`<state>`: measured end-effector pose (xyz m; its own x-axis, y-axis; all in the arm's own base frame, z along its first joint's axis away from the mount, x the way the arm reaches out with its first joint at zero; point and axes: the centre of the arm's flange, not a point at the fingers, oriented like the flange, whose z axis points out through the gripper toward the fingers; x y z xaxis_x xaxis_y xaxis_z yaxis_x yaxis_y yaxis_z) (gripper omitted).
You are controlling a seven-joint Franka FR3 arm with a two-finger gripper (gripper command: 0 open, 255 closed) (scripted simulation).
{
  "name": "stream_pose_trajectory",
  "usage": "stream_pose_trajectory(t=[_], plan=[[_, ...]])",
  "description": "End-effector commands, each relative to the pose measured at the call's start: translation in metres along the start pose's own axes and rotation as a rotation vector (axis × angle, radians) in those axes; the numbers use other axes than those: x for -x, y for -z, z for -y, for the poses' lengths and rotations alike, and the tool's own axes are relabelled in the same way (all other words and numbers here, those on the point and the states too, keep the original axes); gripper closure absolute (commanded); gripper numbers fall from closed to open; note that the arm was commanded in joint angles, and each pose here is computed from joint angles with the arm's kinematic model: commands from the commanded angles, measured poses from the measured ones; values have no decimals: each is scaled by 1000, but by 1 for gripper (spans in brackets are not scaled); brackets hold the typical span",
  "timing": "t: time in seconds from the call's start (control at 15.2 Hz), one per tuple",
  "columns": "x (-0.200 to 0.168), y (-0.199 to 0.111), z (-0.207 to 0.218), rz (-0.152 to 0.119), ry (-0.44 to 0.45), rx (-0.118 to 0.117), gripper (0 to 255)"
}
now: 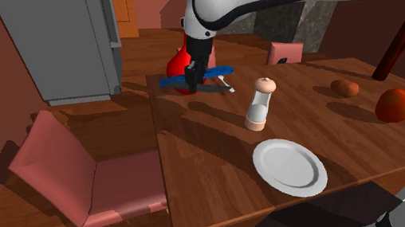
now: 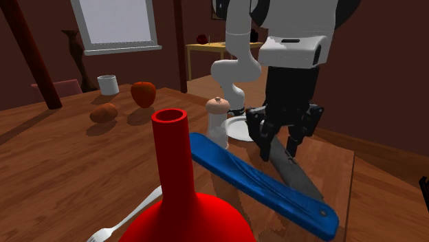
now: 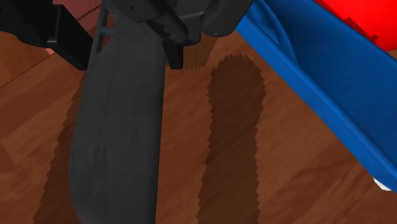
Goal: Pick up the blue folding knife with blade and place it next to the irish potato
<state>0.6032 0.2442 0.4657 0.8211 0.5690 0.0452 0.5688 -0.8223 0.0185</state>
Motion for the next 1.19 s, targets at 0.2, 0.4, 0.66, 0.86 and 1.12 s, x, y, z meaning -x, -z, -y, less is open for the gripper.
stream_pose_trajectory(t=[0.2, 0.4, 0.66, 0.86, 1.12], plan=[[24, 7, -31, 0, 0, 0, 255], [49, 7, -62, 0, 0, 0, 255], [82, 8, -103, 0, 0, 0, 255], [107, 9, -134, 0, 0, 0, 255], [140, 10, -175, 0, 0, 0, 255]])
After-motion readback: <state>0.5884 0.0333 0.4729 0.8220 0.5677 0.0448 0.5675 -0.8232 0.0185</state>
